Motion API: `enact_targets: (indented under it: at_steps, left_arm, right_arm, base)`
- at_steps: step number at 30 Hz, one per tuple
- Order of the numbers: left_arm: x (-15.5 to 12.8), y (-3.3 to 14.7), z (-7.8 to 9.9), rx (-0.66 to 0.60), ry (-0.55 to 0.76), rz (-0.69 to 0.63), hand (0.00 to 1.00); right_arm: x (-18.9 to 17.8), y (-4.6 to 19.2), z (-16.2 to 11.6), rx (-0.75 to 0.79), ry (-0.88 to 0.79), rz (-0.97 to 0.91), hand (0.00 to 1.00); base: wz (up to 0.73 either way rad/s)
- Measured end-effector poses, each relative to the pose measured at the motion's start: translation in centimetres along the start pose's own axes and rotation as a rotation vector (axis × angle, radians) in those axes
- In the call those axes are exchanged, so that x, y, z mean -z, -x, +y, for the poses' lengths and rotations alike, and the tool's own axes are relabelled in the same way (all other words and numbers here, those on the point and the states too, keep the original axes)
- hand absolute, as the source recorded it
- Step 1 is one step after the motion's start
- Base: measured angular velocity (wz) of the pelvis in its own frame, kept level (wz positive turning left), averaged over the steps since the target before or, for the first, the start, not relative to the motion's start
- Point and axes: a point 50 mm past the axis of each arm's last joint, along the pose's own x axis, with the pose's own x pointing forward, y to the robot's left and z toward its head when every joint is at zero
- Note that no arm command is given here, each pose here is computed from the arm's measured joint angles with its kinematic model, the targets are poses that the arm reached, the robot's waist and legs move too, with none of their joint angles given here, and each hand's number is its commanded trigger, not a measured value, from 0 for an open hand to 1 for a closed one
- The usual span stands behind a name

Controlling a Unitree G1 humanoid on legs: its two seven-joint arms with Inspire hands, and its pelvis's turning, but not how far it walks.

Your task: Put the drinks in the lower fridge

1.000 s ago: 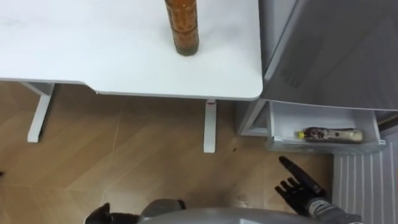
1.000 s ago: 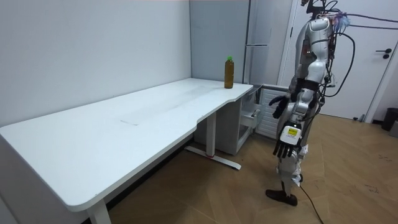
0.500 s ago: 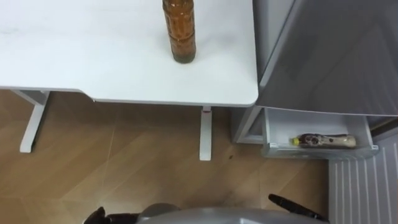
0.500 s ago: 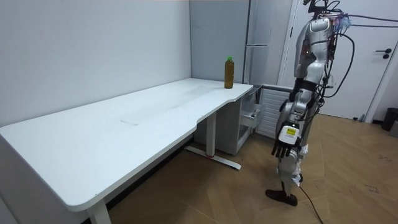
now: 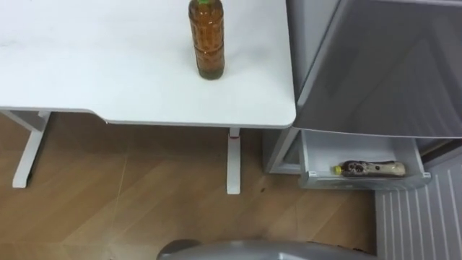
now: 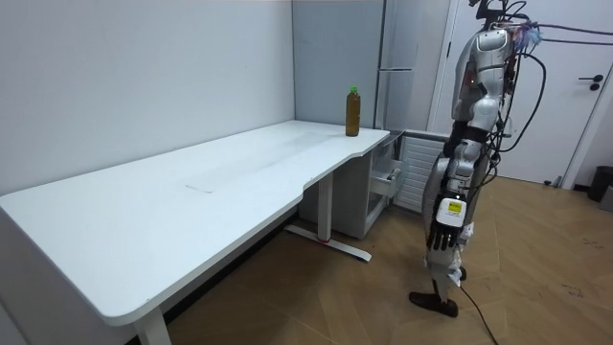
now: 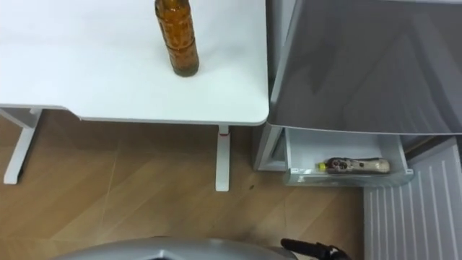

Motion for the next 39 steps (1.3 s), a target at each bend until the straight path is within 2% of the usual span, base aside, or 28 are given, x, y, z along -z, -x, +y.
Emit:
enact_targets:
  at_steps: [9,11,19,24,27,30,32,36,39]
  left_arm:
    - [-3.1,0.1,2.2,-0.23,0.415,-0.059,0.0]
    - [-4.4,0.4,2.9,-0.274,0.574,-0.085,0.0]
    - [-10.7,3.1,4.2,-0.376,0.698,-0.373,0.0]
    - [-14.6,6.4,5.1,-0.424,0.802,-0.603,0.0]
    - [-15.9,7.8,5.1,-0.436,0.798,-0.691,0.0]
    - [-17.6,10.0,4.5,-0.417,0.741,-0.836,0.0]
    - [-19.0,12.1,4.1,-0.401,0.697,-0.982,0.0]
    - [-20.7,15.5,3.1,-0.347,0.63,-1.184,0.0]
    - [-21.5,17.1,2.6,-0.316,0.558,-1.292,0.0]
  right_arm:
    - [-0.5,0.2,-0.9,0.042,0.021,-0.007,0.0]
    - [-0.7,0.2,-0.9,0.034,0.014,-0.02,0.0]
    - [-0.5,0.3,-1.3,0.049,0.071,-0.046,0.0]
    - [-0.5,0.4,-1.5,0.055,0.09,-0.07,0.0]
    - [-0.7,0.4,-1.4,0.049,0.101,-0.08,0.0]
    - [-0.6,0.4,-1.4,0.041,0.122,-0.083,0.0]
    - [-0.6,0.4,-1.3,0.038,0.13,-0.092,0.0]
    - [-0.5,0.4,-1.2,0.027,0.134,-0.104,0.0]
    - [-0.8,0.4,-1.1,0.022,0.136,-0.116,0.0]
  base:
    - [0.03]
    - [0.0]
    - [0.03]
    - [0.0]
    - [0.0]
    - [0.0]
    - [0.02]
    - [0.04]
    - [0.03]
